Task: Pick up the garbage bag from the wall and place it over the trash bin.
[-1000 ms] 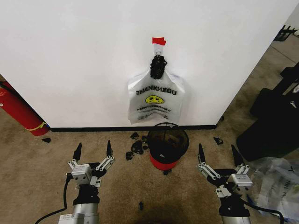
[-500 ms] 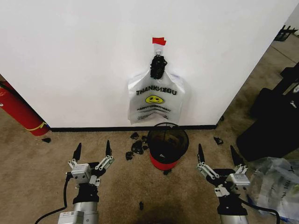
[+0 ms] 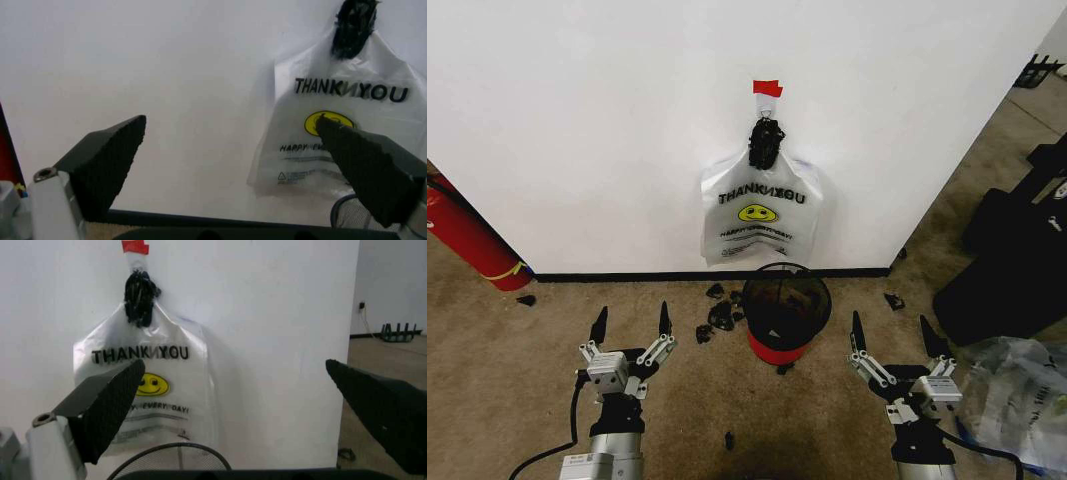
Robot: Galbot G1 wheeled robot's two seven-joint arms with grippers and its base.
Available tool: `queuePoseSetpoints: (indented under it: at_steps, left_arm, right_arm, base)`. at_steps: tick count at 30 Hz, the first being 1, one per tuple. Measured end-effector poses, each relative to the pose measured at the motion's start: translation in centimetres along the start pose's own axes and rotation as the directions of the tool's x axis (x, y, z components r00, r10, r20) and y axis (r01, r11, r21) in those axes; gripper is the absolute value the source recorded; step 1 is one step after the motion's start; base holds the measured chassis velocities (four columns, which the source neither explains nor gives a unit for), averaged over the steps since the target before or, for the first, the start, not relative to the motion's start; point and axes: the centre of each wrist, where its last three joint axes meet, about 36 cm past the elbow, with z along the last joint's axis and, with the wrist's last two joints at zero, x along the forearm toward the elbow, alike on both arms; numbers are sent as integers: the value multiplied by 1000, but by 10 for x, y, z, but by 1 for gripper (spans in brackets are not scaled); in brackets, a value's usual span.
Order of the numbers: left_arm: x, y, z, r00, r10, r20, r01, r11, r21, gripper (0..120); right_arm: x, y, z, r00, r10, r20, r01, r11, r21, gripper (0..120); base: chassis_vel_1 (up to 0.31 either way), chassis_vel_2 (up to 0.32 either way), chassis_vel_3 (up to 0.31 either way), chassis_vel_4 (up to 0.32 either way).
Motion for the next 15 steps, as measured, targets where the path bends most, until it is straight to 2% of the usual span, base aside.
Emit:
queuePoseSetpoints:
  at_steps: [15]
  left_arm:
    - [3, 0, 3, 1000, 0, -2, 0, 1000, -3, 100]
  right_arm:
    - [0, -2, 7, 1000, -5, 4, 5, 1000, 0, 100]
  base:
    - [0, 0, 0, 0]
